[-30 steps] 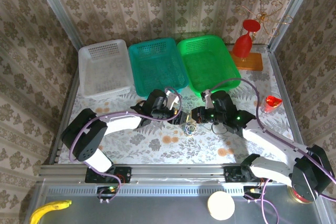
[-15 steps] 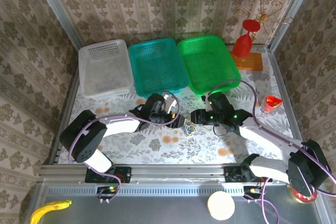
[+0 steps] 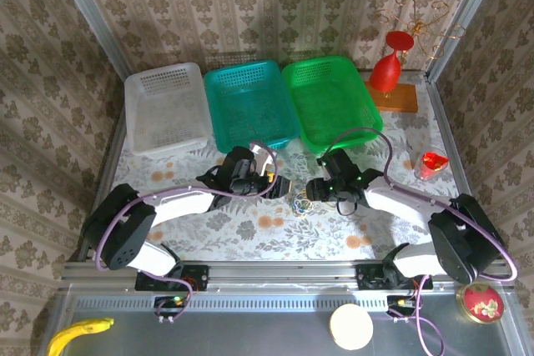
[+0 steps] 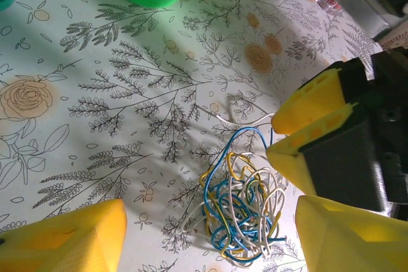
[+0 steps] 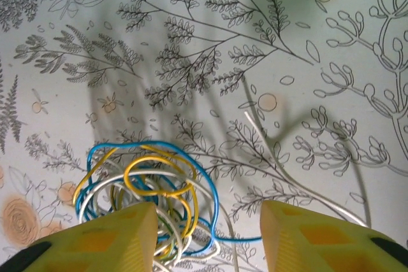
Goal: Untangle the cables
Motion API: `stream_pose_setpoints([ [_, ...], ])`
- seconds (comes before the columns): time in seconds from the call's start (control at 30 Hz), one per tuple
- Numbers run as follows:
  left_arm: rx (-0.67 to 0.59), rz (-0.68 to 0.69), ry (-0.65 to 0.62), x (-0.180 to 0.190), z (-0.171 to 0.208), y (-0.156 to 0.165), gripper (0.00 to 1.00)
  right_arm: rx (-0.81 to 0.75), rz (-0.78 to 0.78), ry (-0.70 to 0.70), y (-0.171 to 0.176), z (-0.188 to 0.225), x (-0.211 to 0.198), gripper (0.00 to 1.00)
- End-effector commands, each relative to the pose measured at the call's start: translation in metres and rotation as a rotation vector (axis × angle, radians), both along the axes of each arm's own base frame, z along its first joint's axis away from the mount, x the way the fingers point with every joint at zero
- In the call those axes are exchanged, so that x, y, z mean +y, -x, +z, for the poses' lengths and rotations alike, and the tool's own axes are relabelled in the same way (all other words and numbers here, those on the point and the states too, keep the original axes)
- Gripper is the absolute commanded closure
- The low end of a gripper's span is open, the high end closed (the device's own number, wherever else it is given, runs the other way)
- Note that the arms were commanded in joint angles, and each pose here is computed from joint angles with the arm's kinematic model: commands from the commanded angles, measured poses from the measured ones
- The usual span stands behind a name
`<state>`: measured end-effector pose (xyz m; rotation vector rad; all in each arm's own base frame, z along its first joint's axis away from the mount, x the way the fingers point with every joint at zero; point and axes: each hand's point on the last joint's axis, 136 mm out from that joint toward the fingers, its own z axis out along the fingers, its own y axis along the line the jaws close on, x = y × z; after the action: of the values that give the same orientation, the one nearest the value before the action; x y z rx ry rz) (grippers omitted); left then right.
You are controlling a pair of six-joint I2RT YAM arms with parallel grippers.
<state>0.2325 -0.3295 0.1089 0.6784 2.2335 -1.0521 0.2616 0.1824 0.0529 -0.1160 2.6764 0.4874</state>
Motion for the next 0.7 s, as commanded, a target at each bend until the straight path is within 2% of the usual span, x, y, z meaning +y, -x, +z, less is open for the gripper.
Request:
stream_pose_setpoints([
  [0.0, -0.008, 0.02, 0.009, 0.004, 0.004, -0.001, 0.28, -0.045, -0.008, 0.011, -0.018, 0.005, 0.002, 0.56],
  [0.27, -0.014, 0.018, 0.018, 0.004, 0.009, 0.0, 0.28, -0.009, 0.0, 0.023, -0.027, -0.013, 0.007, 0.68],
  [0.4, -0.019, 0.015, 0.016, 0.004, 0.011, 0.0, 0.28, -0.009, 0.013, 0.011, -0.027, -0.008, 0.009, 0.88],
  [0.5, -0.027, 0.008, 0.01, 0.005, 0.012, 0.0, 0.28, -0.028, 0.02, -0.011, -0.024, 0.007, 0.01, 0.99],
  [0.67, -0.054, -0.014, -0.005, 0.005, 0.013, 0.001, 0.27, -0.09, 0.039, -0.089, -0.019, 0.046, 0.015, 1.0],
])
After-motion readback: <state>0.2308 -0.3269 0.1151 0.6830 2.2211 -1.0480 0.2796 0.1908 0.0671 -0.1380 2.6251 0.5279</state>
